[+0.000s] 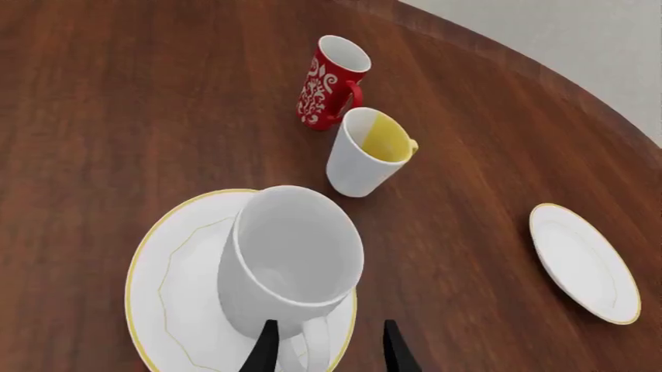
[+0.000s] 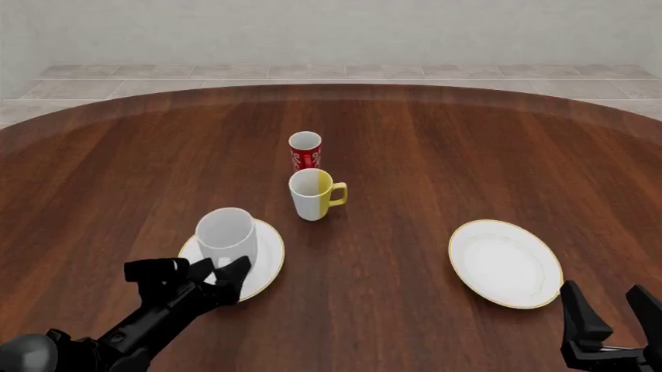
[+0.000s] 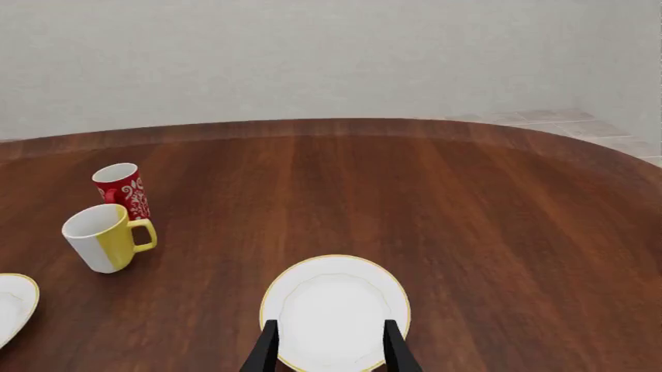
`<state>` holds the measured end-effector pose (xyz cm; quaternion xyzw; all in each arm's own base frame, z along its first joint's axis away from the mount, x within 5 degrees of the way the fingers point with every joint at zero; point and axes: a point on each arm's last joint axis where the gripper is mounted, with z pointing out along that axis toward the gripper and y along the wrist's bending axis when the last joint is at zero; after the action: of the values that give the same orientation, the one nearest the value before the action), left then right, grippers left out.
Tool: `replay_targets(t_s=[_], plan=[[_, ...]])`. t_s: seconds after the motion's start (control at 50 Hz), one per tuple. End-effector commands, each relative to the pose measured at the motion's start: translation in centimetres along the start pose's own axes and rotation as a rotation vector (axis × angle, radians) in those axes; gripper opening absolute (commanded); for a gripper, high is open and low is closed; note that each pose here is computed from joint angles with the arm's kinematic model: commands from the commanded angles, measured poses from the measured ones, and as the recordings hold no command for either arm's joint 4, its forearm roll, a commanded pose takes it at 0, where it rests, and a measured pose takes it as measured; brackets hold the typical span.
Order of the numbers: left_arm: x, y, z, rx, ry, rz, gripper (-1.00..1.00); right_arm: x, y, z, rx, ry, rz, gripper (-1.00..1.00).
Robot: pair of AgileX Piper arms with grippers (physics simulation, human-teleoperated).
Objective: Put the white mug on the left plate.
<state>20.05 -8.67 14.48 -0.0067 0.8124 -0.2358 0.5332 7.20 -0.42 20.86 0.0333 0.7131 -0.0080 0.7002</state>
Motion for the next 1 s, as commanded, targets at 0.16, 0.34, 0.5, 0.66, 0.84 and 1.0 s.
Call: replay_targets(t_s=[0.16,0.34,0.5,0.66,0.84,1.0], plan=[[0.0,-0.2,0.2,0.005,0.002,0.002,1.00,0.0,0.0,-0.1,0.001,0.002,0.000,1.00],[-0.1,-0.2,0.1,0.008,0.000,0.004,1.00,0.0,0.0,0.0,0.000,0.003,0.001,1.00],[-0.5,-0.4,-0.3,0.007,0.000,0.010,1.00,0.1,0.0,-0.1,0.003,0.003,0.001,1.00],[-1.4,-0.6,-1.5,0.007,-0.015,0.025,1.00,0.1,0.0,-0.1,0.003,0.002,0.001,1.00],[-2.5,-0.7,-2.9,-0.004,-0.038,0.039,1.00,0.0,0.0,-0.2,0.002,0.000,0.001,1.00],[-3.5,-1.1,-4.6,-0.001,-0.053,0.058,1.00,0.1,0.0,-0.2,0.001,0.001,0.003,1.00]])
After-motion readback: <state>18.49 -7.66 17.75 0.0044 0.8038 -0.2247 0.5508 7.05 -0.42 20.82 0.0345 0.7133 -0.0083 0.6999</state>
